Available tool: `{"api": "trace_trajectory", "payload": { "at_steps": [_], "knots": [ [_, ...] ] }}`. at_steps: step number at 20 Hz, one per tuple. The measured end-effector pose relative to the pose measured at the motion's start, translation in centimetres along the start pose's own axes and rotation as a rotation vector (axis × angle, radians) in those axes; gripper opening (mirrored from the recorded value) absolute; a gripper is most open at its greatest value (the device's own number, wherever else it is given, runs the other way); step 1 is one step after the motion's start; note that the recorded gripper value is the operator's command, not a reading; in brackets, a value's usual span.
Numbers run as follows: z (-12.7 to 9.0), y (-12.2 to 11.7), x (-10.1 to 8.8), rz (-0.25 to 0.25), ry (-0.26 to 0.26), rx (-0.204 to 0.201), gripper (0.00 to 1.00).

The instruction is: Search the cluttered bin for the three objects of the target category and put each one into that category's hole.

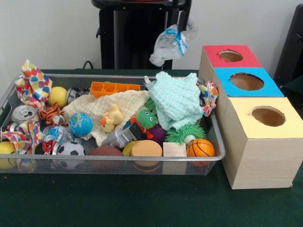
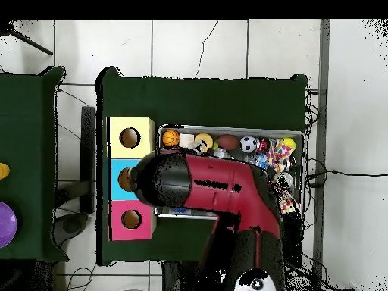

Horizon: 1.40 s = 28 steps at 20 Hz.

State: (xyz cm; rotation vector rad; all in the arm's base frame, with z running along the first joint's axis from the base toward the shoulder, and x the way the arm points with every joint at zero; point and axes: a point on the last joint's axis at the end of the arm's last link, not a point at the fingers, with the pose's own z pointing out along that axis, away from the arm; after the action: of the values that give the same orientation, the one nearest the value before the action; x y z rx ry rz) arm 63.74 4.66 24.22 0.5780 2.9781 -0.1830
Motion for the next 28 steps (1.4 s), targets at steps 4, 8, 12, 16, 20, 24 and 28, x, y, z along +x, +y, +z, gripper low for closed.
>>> {"api": "trace_trajectory", "payload": {
  "at_steps": [4, 8, 12, 16, 20, 24, 28],
  "knots": [
    [-0.8, 1.7, 1.0, 0.055, 0.025, -0.021, 0.0],
    [-1.0, 2.3, 1.3, 0.127, 0.055, -0.058, 0.0],
    [-0.7, 1.5, 1.1, 0.228, 0.115, -0.113, 0.0],
    [0.2, -0.4, 0.6, 0.343, 0.196, -0.165, 0.0],
    [1.6, -1.9, 0.2, 0.424, 0.263, -0.199, 0.0],
    [4.0, -3.3, 0.3, 0.522, 0.359, -0.246, 0.0],
    [6.0, -3.6, 1.4, 0.571, 0.441, -0.27, 0.0]
  ]
}}
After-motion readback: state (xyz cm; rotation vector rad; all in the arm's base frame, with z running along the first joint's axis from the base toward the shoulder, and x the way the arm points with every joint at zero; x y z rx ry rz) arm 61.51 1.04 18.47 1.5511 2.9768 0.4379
